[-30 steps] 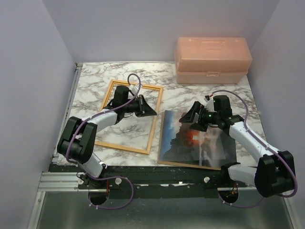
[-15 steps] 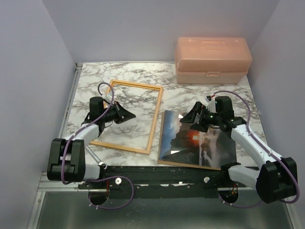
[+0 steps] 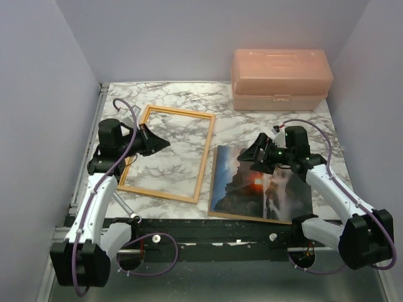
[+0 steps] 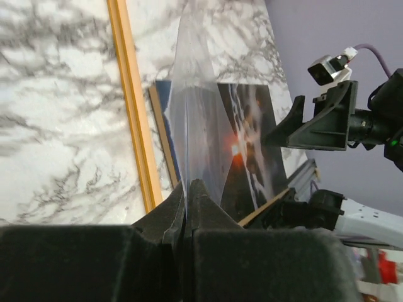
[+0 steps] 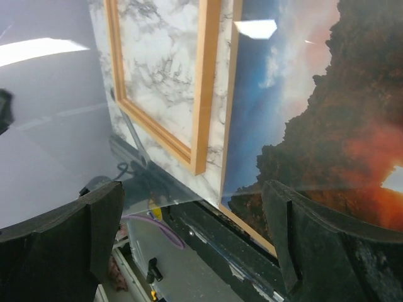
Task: Put the photo into the frame
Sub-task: Pick up the photo frame item at the center of the board.
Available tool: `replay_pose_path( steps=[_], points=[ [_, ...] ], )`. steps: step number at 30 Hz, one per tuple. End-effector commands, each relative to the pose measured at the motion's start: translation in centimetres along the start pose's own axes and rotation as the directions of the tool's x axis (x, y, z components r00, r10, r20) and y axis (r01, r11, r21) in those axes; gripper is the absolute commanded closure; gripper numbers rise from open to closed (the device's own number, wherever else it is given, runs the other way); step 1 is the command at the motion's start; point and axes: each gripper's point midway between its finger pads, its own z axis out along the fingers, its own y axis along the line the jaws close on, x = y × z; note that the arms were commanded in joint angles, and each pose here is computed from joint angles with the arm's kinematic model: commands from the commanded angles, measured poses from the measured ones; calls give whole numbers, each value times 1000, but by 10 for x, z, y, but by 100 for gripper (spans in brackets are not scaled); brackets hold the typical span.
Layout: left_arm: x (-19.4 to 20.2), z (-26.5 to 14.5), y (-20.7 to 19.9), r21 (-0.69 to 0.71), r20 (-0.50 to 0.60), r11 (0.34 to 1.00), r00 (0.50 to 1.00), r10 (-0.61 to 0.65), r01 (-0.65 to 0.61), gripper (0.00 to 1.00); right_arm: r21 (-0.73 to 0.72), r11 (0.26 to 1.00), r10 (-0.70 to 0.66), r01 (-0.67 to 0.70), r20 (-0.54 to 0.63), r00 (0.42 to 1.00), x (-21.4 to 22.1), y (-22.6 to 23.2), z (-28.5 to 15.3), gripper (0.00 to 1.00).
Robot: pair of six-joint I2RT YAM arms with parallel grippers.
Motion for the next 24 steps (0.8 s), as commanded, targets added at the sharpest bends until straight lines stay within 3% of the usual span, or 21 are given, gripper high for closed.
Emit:
replay_pose_path(
  steps=[1,5,9,15,17,24],
  points=[
    [-32,-41,-39,-82,99,976,972,211,-203,100,-77,997,-12,11,-3,1000,-4,29,-10,0],
    [-57,-74,-74,-133,201,937,917,344,-322,100,-120,993,-15,16,6,1000,-9,45,-16,0],
    [-82,-109,-105,-220,312,880,824,473,-422,100,-151,988,-22,23,11,1000,-13,58,-21,0],
    [-86,-131,-128,-246,363,796,709,604,-552,100,-191,982,-3,3,-3,1000,-11,64,-21,0],
    [-79,-127,-128,-216,352,787,706,615,-578,100,-201,980,14,-16,-8,1000,-10,63,-19,0],
    [-48,-101,-124,-37,266,807,773,576,-589,100,-272,959,70,-74,-25,997,-9,67,-14,0]
  ],
)
